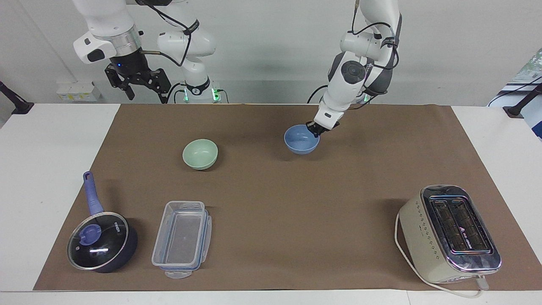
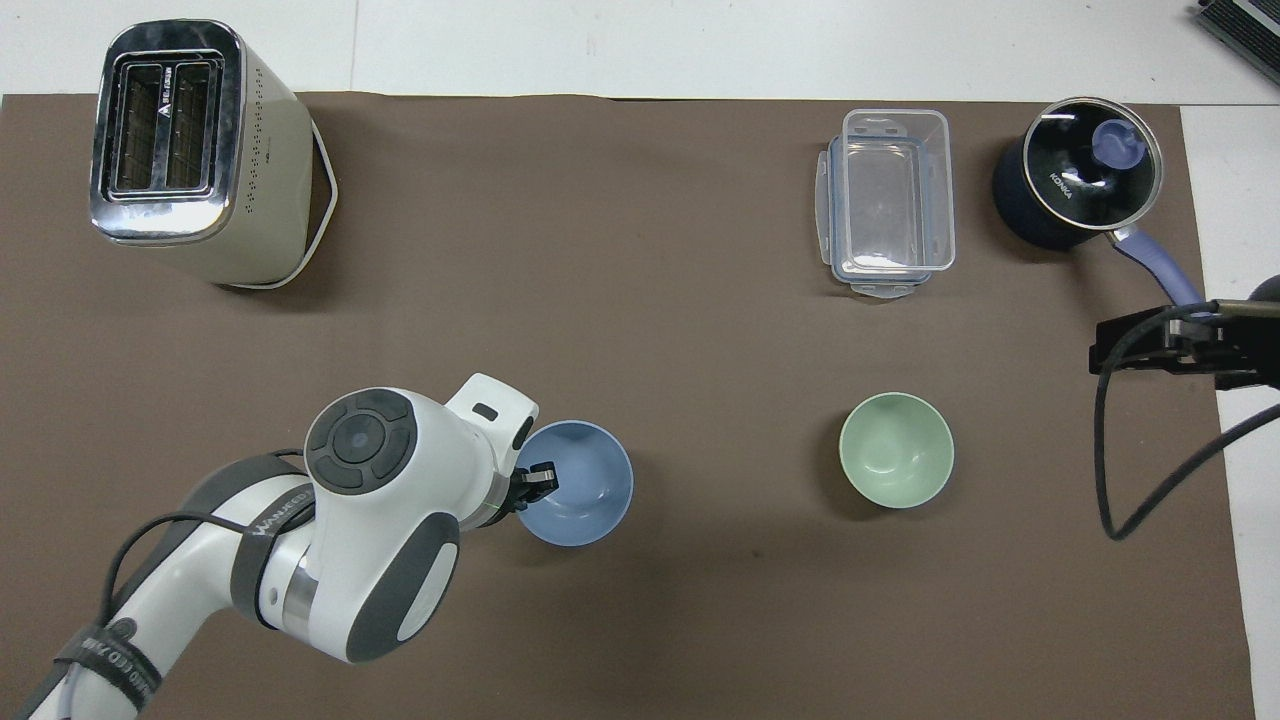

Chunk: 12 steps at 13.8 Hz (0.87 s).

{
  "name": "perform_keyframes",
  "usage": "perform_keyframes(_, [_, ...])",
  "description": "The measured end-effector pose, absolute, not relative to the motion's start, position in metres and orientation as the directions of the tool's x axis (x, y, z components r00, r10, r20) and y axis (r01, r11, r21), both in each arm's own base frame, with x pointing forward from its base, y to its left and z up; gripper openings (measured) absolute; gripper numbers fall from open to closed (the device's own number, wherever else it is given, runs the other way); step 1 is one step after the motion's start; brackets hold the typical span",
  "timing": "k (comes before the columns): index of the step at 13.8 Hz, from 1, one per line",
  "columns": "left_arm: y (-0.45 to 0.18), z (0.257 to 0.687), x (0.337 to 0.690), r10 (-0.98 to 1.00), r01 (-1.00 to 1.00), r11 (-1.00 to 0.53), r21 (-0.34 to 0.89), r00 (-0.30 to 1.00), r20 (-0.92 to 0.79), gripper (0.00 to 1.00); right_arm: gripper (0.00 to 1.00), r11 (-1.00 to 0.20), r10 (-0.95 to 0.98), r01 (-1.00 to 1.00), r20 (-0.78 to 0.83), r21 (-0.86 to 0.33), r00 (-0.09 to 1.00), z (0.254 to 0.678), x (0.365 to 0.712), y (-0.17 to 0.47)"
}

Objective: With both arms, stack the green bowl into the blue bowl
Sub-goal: 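Slide the blue bowl with the left gripper toward the table center, then release the blue bowl and retract the left gripper while the right gripper reaches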

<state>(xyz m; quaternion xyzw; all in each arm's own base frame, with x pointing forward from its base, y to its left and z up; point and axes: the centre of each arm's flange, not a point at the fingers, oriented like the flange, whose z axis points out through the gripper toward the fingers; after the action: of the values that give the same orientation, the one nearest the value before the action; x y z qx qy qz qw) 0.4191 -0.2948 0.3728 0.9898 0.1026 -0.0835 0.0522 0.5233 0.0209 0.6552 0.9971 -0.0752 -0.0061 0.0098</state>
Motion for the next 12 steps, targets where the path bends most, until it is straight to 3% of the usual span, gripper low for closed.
perform_keyframes(4, [-0.298, 0.343, 0.423, 0.261, 0.299, -0.946, 0.127, 0.933, -0.247, 0.04, 1.00, -0.989, -0.150, -0.150, -0.011, 0.020, 0.989, 0.655, 0.523, 0.021])
perform_keyframes(7, [-0.297, 0.342, 0.425, 0.269, 0.308, -0.942, 0.131, 0.930, -0.250, 0.32, 1.00, -0.989, -0.150, -0.150, -0.011, 0.020, 0.989, 0.655, 0.523, 0.021])
perform_keyframes(12, [-0.283, 0.354, 0.442, 0.301, 0.340, -0.928, 0.154, 0.925, -0.229, 0.91, 1.00, -0.989, -0.150, -0.150, -0.011, 0.020, 0.989, 0.655, 0.523, 0.021])
